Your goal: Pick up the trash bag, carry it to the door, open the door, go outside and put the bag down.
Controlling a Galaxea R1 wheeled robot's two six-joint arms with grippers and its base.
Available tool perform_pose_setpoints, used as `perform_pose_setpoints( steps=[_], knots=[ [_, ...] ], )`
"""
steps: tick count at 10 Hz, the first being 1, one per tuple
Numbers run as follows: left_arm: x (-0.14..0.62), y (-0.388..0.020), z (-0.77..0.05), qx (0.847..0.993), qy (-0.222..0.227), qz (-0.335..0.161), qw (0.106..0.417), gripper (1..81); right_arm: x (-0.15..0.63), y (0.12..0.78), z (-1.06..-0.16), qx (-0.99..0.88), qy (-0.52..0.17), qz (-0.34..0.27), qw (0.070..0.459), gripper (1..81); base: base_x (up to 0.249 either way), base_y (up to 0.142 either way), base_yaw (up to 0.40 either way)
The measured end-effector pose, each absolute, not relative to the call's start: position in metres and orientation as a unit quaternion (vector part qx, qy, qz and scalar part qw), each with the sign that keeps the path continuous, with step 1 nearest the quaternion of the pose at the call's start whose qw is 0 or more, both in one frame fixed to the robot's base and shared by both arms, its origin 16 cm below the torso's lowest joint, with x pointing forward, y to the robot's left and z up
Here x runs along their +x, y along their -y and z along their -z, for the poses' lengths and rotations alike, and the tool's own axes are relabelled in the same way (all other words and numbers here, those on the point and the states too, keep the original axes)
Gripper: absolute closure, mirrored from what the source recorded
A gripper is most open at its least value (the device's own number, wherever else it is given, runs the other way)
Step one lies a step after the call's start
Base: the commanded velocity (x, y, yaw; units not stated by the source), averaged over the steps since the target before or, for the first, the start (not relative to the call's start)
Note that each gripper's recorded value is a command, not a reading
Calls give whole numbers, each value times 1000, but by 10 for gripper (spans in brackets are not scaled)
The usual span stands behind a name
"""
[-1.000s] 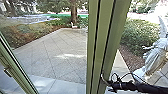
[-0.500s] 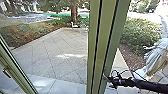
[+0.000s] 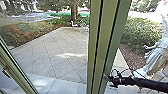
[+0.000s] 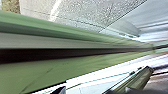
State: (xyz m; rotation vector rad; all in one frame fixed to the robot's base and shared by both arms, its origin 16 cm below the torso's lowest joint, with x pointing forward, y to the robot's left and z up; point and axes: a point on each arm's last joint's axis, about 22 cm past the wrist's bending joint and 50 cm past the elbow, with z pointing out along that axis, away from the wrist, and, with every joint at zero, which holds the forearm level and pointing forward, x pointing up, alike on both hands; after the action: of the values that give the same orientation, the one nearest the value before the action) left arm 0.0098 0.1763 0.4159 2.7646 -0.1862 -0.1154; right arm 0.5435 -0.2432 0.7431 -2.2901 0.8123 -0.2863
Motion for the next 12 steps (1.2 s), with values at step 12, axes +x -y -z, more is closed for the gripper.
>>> perform_pose_setpoints(
  steps=[12],
  knots=[
    [8,-181,-415,980,65,44,181,811,542,274,-771,-918,-241,117,291,10,0,0,0]
  ],
)
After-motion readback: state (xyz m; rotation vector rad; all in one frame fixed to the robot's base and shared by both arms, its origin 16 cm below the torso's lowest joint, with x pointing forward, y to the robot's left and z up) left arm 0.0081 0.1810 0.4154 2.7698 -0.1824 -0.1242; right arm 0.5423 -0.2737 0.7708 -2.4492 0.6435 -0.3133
